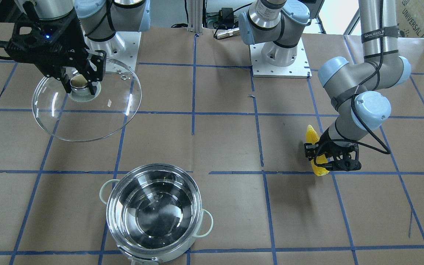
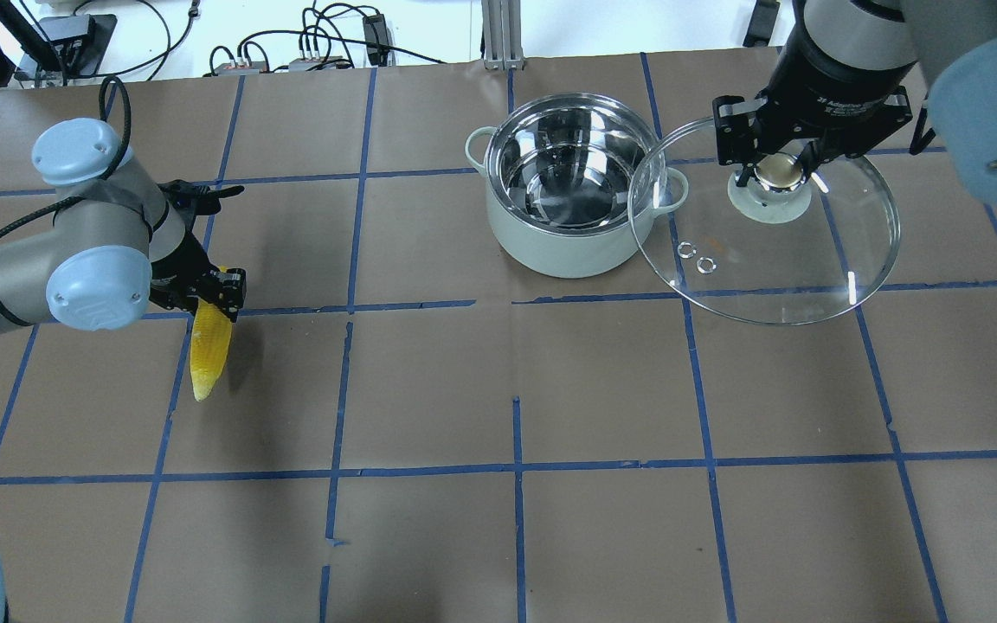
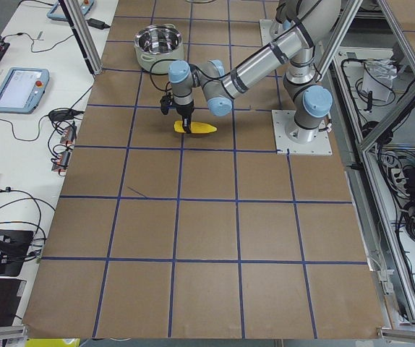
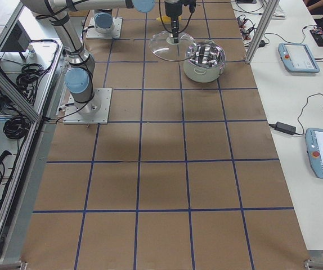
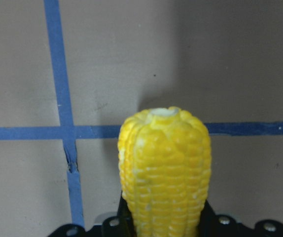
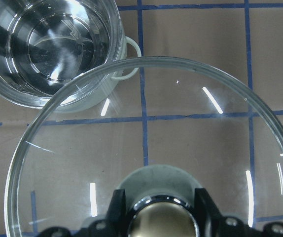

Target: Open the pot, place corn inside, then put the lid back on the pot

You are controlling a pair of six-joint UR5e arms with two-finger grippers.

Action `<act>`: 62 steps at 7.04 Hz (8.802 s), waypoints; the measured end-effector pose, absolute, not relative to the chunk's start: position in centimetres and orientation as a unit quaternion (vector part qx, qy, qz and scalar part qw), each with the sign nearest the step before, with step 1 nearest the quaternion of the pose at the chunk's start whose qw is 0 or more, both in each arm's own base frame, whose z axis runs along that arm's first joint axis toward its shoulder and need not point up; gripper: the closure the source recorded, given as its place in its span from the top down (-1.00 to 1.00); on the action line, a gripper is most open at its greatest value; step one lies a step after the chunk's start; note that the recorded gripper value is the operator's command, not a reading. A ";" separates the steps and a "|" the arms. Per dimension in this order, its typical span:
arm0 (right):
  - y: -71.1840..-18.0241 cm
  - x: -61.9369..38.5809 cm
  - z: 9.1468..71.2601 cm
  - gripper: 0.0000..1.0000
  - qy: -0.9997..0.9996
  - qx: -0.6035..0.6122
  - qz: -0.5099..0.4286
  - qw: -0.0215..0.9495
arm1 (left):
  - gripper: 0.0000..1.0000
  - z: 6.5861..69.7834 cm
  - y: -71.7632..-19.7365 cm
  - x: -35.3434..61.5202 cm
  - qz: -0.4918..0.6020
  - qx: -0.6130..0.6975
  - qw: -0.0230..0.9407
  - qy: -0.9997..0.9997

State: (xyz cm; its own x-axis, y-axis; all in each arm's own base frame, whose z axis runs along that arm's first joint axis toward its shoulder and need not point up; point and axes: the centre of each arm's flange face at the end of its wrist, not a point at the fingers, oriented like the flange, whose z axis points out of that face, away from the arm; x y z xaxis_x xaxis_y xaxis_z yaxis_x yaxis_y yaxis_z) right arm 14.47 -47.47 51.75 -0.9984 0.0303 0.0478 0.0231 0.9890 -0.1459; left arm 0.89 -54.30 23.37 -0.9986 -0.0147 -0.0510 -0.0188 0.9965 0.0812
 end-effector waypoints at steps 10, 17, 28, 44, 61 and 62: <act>-47.4 14.6 51.8 -0.72 -0.997 -0.007 0.072 0.021 | -0.88 38.4 -67.7 -29.6 -0.056 0.029 -0.074 0.995; -47.4 14.6 51.8 -0.71 -0.997 -0.007 0.072 0.020 | 0.99 36.6 -70.7 -39.1 -0.079 0.075 -0.080 0.991; -53.1 19.0 47.7 -0.72 -0.993 0.025 0.113 0.013 | 1.00 43.7 -59.3 -14.3 0.013 0.028 -0.004 1.000; -68.0 27.5 35.9 -0.74 -0.992 0.071 0.101 -0.003 | 1.00 51.9 -52.9 -10.9 0.010 0.006 -0.013 1.000; -68.0 28.1 35.9 0.99 -0.993 0.079 0.090 -0.019 | 1.00 51.3 -53.2 -10.6 0.016 0.002 -0.015 1.000; -68.5 28.0 37.0 0.99 -0.992 0.076 0.100 -0.023 | 1.00 51.3 -53.2 -10.6 0.016 0.002 -0.014 1.000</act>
